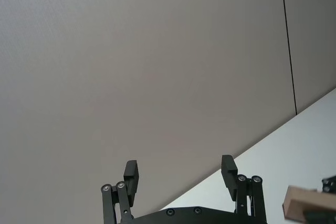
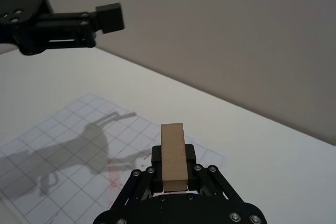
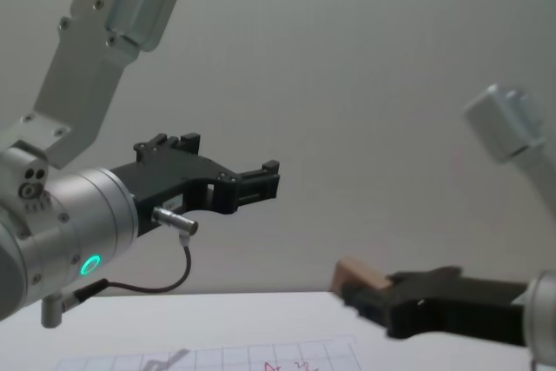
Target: Use the one hand to pick up the stamp and affix it onto the A4 paper.
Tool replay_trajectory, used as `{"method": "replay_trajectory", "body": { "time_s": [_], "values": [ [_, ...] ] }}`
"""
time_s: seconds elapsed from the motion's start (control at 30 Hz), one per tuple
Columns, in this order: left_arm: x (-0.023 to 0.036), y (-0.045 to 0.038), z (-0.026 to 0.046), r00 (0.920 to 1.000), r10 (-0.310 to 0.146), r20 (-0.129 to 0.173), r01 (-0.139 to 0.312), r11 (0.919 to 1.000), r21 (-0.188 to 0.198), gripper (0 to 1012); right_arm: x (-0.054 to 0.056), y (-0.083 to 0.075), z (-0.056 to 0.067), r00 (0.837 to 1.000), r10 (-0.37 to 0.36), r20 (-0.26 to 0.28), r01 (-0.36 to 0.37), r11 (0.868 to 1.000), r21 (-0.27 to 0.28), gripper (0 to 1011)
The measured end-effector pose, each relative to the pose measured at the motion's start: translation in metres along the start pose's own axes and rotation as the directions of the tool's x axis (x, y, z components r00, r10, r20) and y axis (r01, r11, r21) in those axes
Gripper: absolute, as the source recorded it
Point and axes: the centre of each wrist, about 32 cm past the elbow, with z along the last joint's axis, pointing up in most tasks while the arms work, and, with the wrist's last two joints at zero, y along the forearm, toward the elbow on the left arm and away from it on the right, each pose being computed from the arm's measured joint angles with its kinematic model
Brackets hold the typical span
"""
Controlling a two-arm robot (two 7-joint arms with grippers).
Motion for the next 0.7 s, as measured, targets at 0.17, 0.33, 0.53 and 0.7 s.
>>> {"method": "replay_trajectory", "body": {
  "time_s": [0.17, 0.33, 0.53, 0.7],
  "values": [
    [0.0, 0.0, 0.0, 1.0, 0.0, 0.0, 0.0, 1.0, 0.0, 1001, 0.007, -0.014, 0.001, 0.997, -0.077, -0.01, 0.077, 0.997, 0.022, 220],
    [0.0, 0.0, 0.0, 1.0, 0.0, 0.0, 0.0, 1.0, 0.0, 1001, 0.014, -0.031, 0.0, 0.987, -0.16, -0.017, 0.16, 0.987, 0.027, 220],
    [0.0, 0.0, 0.0, 1.0, 0.0, 0.0, 0.0, 1.0, 0.0, 1001, 0.022, -0.05, -0.003, 0.97, -0.243, -0.021, 0.243, 0.97, 0.019, 220],
    [0.0, 0.0, 0.0, 1.0, 0.0, 0.0, 0.0, 1.0, 0.0, 1001, 0.03, -0.07, -0.008, 0.946, -0.324, -0.027, 0.324, 0.946, -0.012, 220]
  ]
}}
